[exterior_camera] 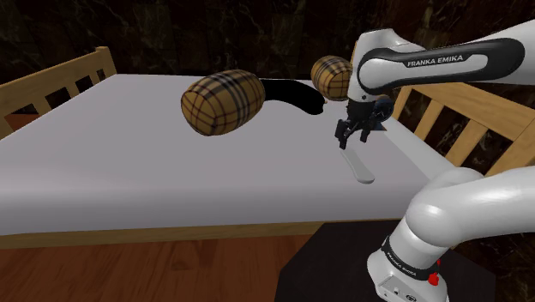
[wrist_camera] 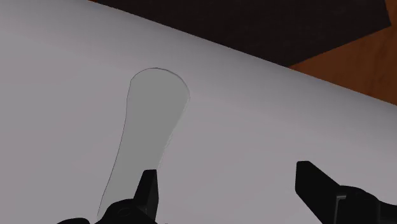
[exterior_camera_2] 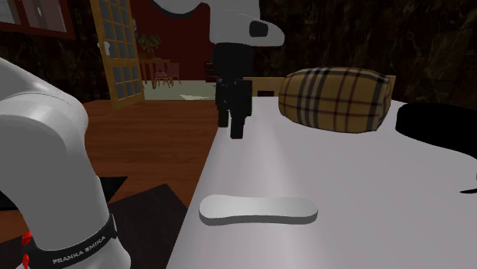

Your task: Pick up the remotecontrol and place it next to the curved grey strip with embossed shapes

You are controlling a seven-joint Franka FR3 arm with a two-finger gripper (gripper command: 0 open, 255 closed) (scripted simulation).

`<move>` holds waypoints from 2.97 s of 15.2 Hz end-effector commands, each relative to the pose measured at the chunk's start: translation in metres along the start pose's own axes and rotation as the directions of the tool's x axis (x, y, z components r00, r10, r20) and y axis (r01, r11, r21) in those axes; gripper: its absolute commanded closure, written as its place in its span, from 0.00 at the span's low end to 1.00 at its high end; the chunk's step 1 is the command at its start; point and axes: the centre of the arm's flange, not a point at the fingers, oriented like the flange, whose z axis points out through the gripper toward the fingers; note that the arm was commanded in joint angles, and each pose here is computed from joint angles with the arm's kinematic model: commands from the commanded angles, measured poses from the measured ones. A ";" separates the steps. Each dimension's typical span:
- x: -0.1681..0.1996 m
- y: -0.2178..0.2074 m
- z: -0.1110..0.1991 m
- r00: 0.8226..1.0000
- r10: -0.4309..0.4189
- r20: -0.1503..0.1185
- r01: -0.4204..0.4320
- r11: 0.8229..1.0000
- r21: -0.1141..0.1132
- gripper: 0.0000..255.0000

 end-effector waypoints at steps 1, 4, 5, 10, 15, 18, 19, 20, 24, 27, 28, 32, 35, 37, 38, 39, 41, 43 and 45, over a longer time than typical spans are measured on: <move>0.007 0.022 0.018 0.998 0.057 -0.017 -0.057 0.998 0.021 0.00; 0.015 0.053 0.045 0.989 0.141 -0.037 -0.139 0.989 0.054 0.00; 0.017 0.064 0.054 0.985 0.169 -0.043 -0.166 0.984 0.066 0.00; 0.023 0.100 0.092 0.961 0.268 -0.062 -0.260 0.960 0.107 0.00; 0.025 0.098 0.119 0.961 0.268 -0.062 -0.260 0.960 0.107 0.00; 0.026 0.097 0.127 0.961 0.268 -0.062 -0.260 0.960 0.107 0.00; 0.026 0.097 0.127 0.961 0.268 -0.062 -0.260 0.960 0.107 0.00; 0.026 0.097 0.127 0.961 0.268 -0.062 -0.260 0.960 0.107 0.00; 0.026 0.097 0.127 0.961 0.268 -0.062 -0.260 0.960 0.107 0.00; 0.026 0.097 0.127 0.961 0.268 -0.062 -0.260 0.960 0.107 1.00; 0.026 0.097 0.127 0.961 0.268 -0.062 -0.260 0.960 0.107 1.00; 0.026 0.097 0.127 0.961 0.268 -0.062 -0.260 0.960 0.107 1.00; 0.025 0.098 0.122 0.961 0.268 -0.062 -0.260 0.960 0.107 1.00; 0.024 0.098 0.111 0.961 0.268 -0.062 -0.260 0.960 0.107 1.00; 0.024 0.099 0.106 0.961 0.268 -0.062 -0.260 0.960 0.107 1.00; 0.023 0.099 0.101 0.961 0.268 -0.062 -0.260 0.960 0.107 1.00; 0.022 0.100 0.090 0.961 0.268 -0.062 -0.260 0.960 0.107 1.00; 0.021 0.101 0.080 0.961 0.268 -0.062 -0.260 0.960 0.107 1.00; 0.020 0.101 0.069 0.961 0.268 -0.062 -0.260 0.960 0.107 1.00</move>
